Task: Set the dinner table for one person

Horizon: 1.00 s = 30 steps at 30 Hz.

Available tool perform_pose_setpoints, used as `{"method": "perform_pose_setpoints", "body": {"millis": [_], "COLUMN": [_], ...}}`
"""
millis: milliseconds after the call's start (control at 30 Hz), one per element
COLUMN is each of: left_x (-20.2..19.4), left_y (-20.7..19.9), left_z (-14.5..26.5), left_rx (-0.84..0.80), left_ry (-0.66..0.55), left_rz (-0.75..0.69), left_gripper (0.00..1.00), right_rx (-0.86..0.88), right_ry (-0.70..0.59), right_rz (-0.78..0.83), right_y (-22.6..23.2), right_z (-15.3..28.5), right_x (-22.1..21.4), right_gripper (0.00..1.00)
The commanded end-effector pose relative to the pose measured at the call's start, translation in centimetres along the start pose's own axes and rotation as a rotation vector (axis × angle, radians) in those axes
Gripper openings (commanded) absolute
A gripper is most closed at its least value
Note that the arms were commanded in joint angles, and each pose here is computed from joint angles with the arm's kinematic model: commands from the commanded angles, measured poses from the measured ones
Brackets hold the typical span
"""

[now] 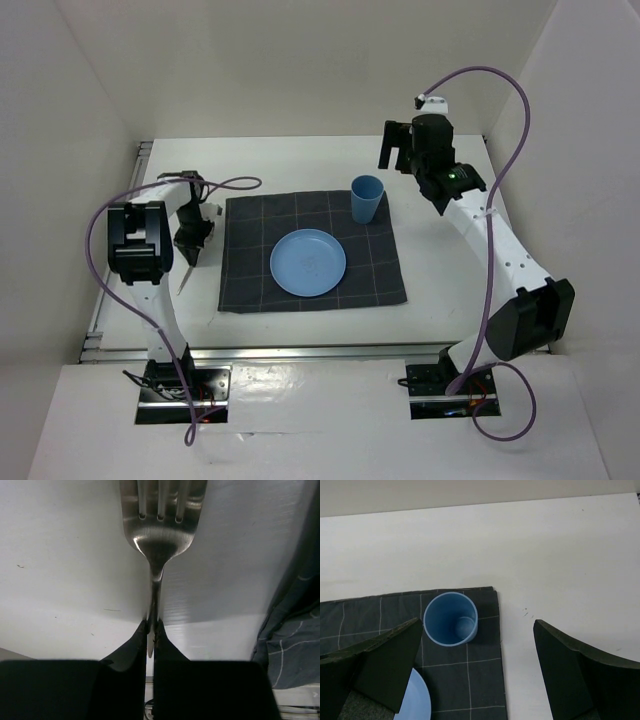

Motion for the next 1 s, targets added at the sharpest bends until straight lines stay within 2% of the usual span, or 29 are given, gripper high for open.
{"method": "perform_pose_setpoints", "body": {"millis": [0, 100, 233, 333, 400, 567, 633, 767, 967], "left_x": [0.9, 1.9, 3.1, 3.2, 2.9, 1.5, 1.4, 1.7, 3.2], "left_y": [-1.1, -0.9, -0.6, -1.8, -3.4, -9.6, -11.8, -12.6, -12.4], "left_z": [-3.7, -1.3, 5.9, 9.5, 11.6, 10.9, 8.9, 7.7, 5.4], "left_rx": [-0.154, -0.19, -0.193, -0.233, -0.179, -0.194, -0.175, -0.095, -0.052], "left_ry": [-0.011, -0.1, -0.295, -0.376, -0.431, -0.373, -0.346, -0.318, -0.208], "left_rz": [0.093, 0.139, 0.282, 0.344, 0.353, 0.291, 0.268, 0.35, 0.374], "left_gripper": [0.0, 0.0, 0.0, 0.0, 0.0, 0.0, 0.0, 0.0, 0.0], "right_rx": [0.001, -0.007, -0.007, -0.01, -0.013, -0.021, -0.024, -0.033, -0.063], "right_ry": [-0.087, -0.092, -0.092, -0.082, -0.073, -0.075, -0.067, -0.07, -0.039], "right_rz": [0.014, 0.013, 0.013, 0.016, 0.02, 0.01, 0.013, 0.013, 0.008], "right_y": [0.0, -0.2, -0.3, -0.4, -0.6, -0.8, -0.8, -0.9, -1.2], "right_z": [1.2, 1.5, 1.7, 1.5, 1.6, 1.6, 1.6, 1.8, 1.6], "right_x": [1.7, 1.7, 1.6, 1.2, 0.7, 0.4, 0.2, 0.5, -0.2], "right_gripper": [1.0, 1.0, 1.0, 1.0, 1.0, 1.0, 1.0, 1.0, 1.0]}}
Point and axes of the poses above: each gripper's point midway between its finger pads, its own z axis back along the fingers, its own y axis along the line the jaws close on, x = y × z, the point moved 7 cm from there along z, back along the fingers, and after that the axes turned 5 degrees about -z, right-handed, at the moved point
